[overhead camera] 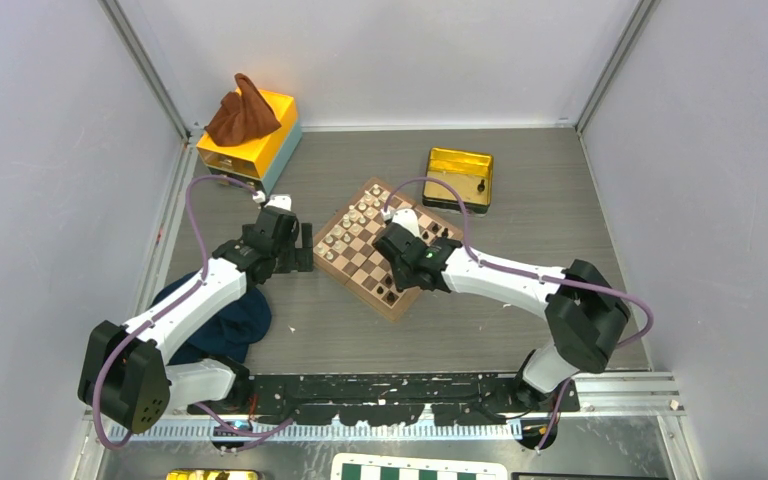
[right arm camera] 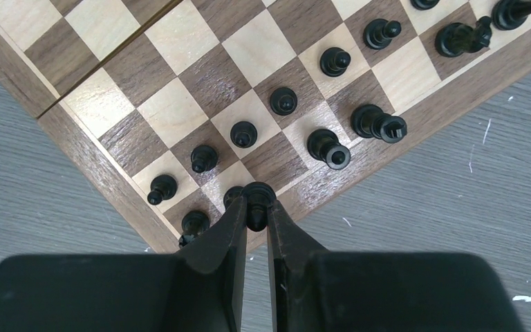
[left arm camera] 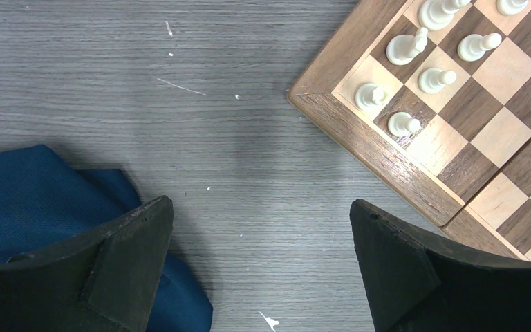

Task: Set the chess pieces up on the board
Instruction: Place the chess piece on the chessboard.

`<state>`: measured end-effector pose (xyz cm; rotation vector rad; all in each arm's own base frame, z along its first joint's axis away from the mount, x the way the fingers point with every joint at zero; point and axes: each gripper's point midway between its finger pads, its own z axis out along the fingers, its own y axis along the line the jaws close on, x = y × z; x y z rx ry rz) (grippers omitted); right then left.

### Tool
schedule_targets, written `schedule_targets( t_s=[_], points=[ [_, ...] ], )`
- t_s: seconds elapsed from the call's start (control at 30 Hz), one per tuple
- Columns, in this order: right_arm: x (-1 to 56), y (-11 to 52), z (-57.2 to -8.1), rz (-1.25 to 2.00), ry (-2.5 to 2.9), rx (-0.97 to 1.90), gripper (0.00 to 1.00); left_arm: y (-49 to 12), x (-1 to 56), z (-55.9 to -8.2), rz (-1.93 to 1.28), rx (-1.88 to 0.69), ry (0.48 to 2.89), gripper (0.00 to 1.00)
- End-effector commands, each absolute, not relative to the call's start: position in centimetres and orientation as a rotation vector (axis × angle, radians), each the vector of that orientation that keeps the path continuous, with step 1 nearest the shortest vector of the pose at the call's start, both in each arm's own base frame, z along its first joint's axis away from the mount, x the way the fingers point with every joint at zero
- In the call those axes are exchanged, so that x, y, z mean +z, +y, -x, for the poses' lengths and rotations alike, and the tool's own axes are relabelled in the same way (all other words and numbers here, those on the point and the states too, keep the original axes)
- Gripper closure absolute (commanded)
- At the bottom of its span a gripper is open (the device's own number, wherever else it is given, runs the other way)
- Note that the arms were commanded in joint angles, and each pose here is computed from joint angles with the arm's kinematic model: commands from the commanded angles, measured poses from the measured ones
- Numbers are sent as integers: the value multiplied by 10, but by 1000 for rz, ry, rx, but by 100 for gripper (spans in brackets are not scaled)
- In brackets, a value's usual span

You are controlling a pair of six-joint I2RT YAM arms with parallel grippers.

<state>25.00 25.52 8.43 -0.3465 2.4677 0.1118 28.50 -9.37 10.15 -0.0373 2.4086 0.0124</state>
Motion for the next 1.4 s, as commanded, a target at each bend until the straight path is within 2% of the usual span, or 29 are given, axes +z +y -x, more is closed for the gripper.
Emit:
schedule_targets(
  t_s=[0.0,1.37],
  points=[
    [85,264,-258,321,2439,135,99,-99,119,-299,67,-15,2346,0],
    [60,253,-270,296,2493,89,99,-99,112,-300,59,0,2369,0]
  ],
)
